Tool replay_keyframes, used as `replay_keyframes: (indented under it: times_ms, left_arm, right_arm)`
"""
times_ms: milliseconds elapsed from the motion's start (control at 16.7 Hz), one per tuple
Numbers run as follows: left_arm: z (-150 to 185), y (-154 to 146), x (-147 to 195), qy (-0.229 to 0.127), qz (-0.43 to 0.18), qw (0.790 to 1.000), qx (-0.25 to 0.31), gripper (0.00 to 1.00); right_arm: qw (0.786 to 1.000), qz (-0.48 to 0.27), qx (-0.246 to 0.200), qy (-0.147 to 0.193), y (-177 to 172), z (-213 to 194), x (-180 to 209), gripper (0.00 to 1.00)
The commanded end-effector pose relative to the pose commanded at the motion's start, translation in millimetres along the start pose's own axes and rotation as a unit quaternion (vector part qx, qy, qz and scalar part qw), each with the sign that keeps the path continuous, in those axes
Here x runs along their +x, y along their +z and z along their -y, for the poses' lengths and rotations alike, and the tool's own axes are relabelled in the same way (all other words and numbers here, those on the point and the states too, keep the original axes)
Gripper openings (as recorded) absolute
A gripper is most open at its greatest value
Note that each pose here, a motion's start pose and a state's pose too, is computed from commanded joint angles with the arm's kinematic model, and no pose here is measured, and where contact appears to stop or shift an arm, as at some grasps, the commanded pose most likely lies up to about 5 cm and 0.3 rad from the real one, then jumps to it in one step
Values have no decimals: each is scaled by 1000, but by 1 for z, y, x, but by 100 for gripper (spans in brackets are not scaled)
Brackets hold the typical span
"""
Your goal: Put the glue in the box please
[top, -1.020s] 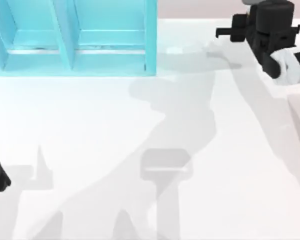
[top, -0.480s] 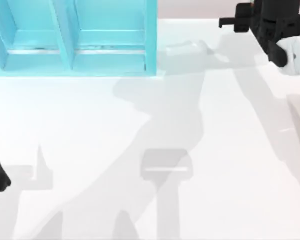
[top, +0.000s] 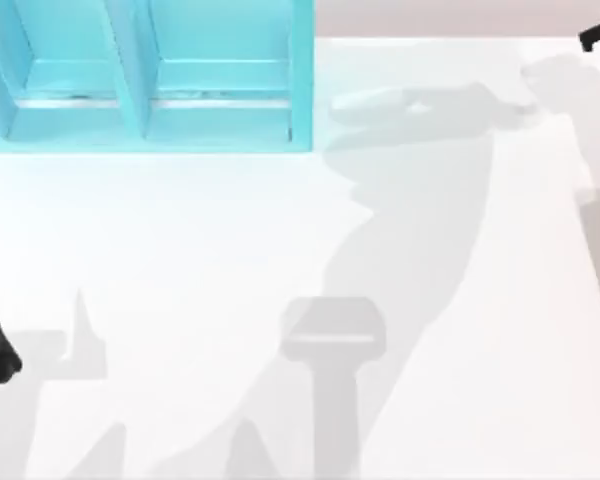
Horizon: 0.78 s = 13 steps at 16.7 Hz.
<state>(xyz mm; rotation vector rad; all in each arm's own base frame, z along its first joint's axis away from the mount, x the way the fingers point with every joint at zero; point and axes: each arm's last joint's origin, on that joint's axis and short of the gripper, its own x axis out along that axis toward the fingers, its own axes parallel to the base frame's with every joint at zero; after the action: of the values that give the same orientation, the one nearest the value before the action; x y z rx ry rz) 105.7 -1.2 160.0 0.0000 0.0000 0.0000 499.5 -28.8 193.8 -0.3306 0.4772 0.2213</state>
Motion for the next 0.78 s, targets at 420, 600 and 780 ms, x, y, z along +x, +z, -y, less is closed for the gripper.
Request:
replay_keyframes:
  times_ms: [420, 600, 780]
  left_arm:
    - [0, 0, 0, 0, 0, 1000, 0, 100]
    - [0, 0, 0, 0, 0, 1000, 0, 100]
    - [0, 0, 0, 0, 0, 1000, 0, 100]
  right_arm:
    - [958, -60, -111, 257, -102, 110, -111, 0]
    - [942, 2, -88, 324, -151, 126, -165, 0]
    - [940, 68, -44, 331, -193, 131, -210, 0]
